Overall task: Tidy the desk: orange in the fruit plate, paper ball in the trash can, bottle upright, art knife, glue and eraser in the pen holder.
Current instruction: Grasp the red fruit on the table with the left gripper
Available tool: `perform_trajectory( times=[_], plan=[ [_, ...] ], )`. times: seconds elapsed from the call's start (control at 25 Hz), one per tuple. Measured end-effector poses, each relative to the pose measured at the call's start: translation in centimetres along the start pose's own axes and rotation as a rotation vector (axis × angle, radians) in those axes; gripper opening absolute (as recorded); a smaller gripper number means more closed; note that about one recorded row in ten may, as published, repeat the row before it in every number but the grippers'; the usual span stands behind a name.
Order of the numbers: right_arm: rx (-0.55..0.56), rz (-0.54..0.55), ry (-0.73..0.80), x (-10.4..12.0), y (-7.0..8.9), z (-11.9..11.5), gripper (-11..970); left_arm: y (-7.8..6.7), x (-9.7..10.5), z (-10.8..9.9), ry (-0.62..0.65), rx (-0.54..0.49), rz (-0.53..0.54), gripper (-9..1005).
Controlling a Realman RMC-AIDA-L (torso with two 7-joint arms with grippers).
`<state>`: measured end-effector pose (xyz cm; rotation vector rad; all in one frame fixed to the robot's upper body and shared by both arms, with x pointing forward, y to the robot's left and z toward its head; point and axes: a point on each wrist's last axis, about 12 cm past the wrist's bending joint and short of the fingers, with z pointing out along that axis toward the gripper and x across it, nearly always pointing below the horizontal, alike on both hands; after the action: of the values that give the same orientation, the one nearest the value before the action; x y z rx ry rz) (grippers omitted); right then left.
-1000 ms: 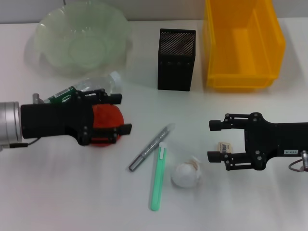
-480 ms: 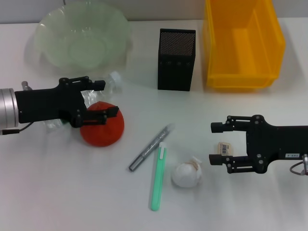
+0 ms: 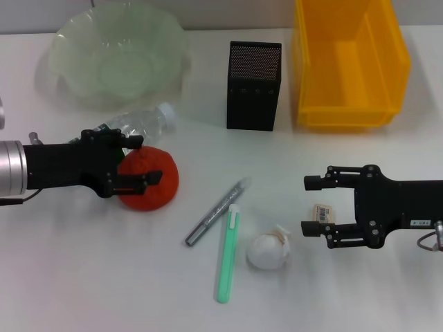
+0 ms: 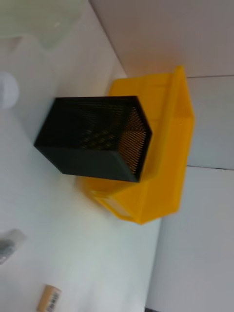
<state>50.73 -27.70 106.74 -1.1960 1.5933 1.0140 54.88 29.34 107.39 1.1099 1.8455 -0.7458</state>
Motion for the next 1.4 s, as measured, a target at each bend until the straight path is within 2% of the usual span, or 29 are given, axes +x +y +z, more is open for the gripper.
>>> perform_trajectory(
  times=[0.72, 0.8, 0.96, 1.4],
  plan=[
    [0.002, -0.002, -0.001, 0.02, 0.02, -0.01, 689, 0.17, 0.06, 0.43, 0.019, -0.018, 0.016, 768],
    [0.001, -0.002, -0.001, 0.03, 0.03, 0.0, 685, 0.07, 0.17, 0.78, 0.052, -0.012, 0.038, 760],
    [0.0, -0.002, 0.0, 0.03, 0.03, 0.01, 677, 0.0, 0.17, 0.94, 0.062, -0.004, 0.052, 551],
    [0.002, 0.0, -0.004, 0.01, 0.03, 0.0, 656, -0.15, 0.03, 0.91, 0.062, 0.013, 0.093, 314]
  ],
)
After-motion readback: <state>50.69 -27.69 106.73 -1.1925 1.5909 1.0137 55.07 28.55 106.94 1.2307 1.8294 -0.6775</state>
